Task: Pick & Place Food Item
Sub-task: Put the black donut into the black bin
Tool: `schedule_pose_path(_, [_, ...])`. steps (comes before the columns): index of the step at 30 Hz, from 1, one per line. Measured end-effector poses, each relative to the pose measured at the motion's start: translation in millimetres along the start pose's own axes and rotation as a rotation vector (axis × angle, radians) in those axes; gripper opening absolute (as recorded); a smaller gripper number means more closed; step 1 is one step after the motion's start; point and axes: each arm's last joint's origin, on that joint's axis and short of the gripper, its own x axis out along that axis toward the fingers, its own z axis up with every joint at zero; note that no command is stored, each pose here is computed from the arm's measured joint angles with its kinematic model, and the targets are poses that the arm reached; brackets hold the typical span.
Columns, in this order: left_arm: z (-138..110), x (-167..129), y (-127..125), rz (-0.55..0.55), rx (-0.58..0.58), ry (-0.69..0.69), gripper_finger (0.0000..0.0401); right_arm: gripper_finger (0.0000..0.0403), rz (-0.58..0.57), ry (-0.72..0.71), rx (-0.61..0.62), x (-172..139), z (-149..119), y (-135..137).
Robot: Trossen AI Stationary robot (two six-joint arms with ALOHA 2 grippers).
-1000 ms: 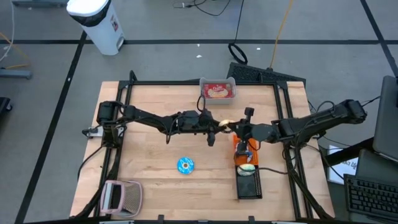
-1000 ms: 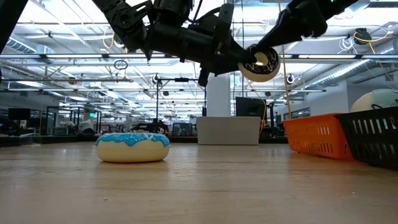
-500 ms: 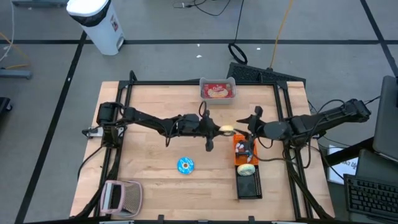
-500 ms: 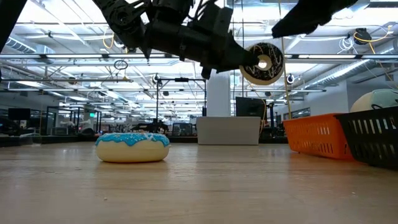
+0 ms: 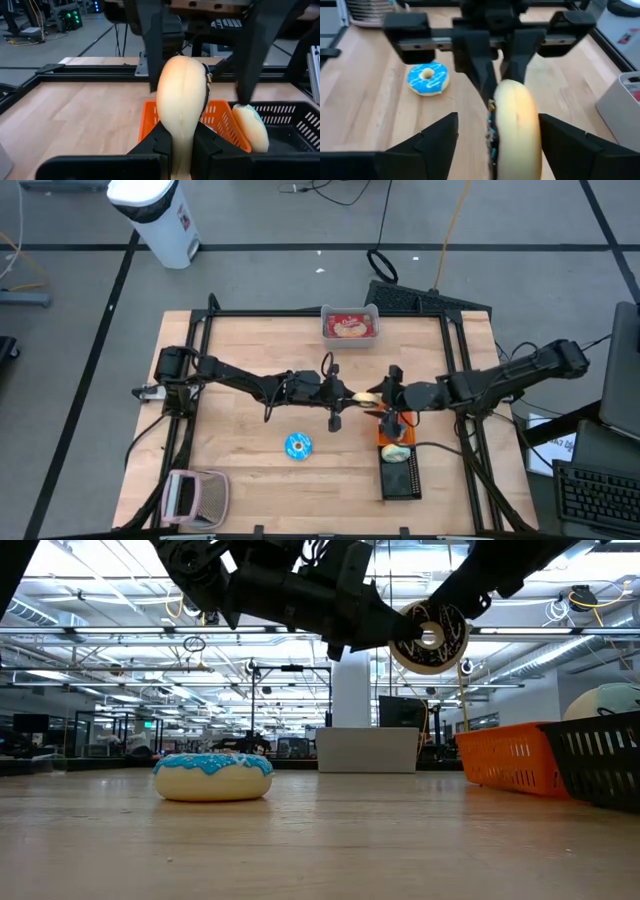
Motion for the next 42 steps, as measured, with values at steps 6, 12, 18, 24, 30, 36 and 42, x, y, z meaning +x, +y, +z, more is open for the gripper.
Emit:
schedule_pose_path(6, [-2, 0, -1, -0.001, -0.024, 0.018, 0.0030, 0.0211, -0.020, -0.003, 0.044, -3, 1, -7])
schedule_pose_path(12, [-2, 0, -4, -0.007, -0.017, 0.020, 0.0030, 0.0161, -0.015, -0.001, 0.065, -7, 1, -8])
schedule_pose_path(18, [-2, 0, -4, -0.007, -0.019, 0.021, 0.0031, 0.0127, -0.022, 0.044, 0.058, -7, -3, -8])
schedule_pose_path(24, [-2, 0, -4, -0.007, -0.026, 0.020, 0.0031, 0.0100, -0.022, 0.045, 0.053, -7, -3, -8])
schedule_pose_path(30, [4, -2, -3, 0.049, -0.049, -0.007, 0.0050, 0.0039, -0.028, 0.046, 0.009, -7, -3, -9])
schedule_pose_path(36, [28, -19, -5, 0.038, -0.042, -0.018, 0.0160, 0.0013, -0.021, 0.029, 0.005, -9, -2, -8])
schedule_pose_path(42, [53, -43, -4, 0.037, -0.088, 0.018, 0.0259, 0.0010, 0.011, -0.011, 0.004, -21, 1, -5])
